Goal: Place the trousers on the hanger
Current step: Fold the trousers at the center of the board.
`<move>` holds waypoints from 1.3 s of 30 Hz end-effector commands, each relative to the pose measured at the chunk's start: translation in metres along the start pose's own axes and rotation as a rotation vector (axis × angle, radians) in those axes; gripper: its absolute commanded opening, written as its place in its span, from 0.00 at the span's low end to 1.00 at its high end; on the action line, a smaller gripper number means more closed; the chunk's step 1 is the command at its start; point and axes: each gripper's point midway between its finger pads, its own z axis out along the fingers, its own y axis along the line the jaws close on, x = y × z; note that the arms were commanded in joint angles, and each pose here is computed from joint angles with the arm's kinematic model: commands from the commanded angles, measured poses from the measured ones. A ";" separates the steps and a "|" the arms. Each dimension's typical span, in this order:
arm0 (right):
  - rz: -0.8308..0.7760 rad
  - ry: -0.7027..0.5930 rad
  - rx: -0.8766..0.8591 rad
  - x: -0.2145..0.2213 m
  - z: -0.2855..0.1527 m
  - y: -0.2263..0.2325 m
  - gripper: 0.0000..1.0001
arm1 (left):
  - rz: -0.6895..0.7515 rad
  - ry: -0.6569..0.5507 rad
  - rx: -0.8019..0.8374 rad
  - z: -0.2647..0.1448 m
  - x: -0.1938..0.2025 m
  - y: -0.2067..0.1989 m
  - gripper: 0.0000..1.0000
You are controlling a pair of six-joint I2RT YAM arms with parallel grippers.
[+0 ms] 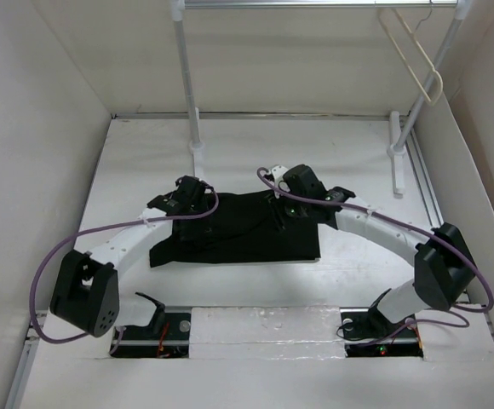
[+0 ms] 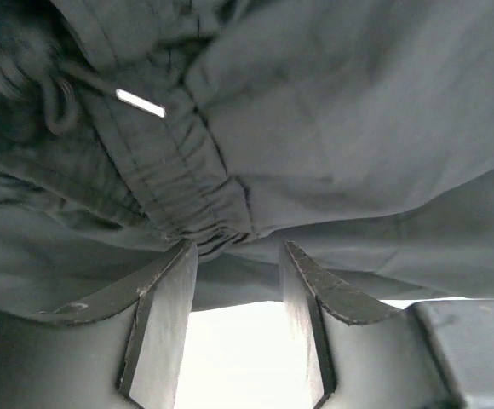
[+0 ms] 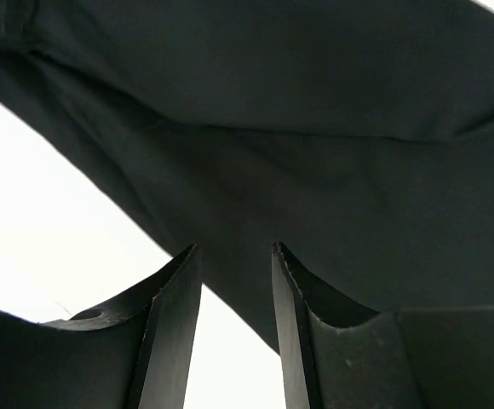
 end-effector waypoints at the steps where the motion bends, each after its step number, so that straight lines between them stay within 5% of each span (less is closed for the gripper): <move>1: -0.019 -0.070 -0.024 -0.015 -0.009 -0.002 0.44 | -0.012 0.068 -0.086 0.002 0.015 0.011 0.41; 9: -0.004 -0.070 -0.030 -0.012 -0.009 -0.008 0.44 | -0.013 0.133 -0.224 0.007 0.021 0.029 0.41; 20: -0.005 -0.058 -0.037 -0.005 -0.008 -0.008 0.44 | -0.008 0.125 -0.193 0.015 0.017 0.021 0.39; 26: 0.008 -0.080 -0.033 -0.011 -0.017 -0.015 0.44 | -0.006 0.120 -0.208 0.018 0.018 0.025 0.28; 32: 0.009 -0.106 -0.030 -0.017 -0.028 -0.018 0.44 | -0.031 0.069 -0.171 0.013 0.002 0.014 0.00; 39: 0.003 -0.115 -0.033 -0.017 -0.034 -0.016 0.44 | -0.079 -0.023 -0.095 -0.017 -0.042 -0.007 0.00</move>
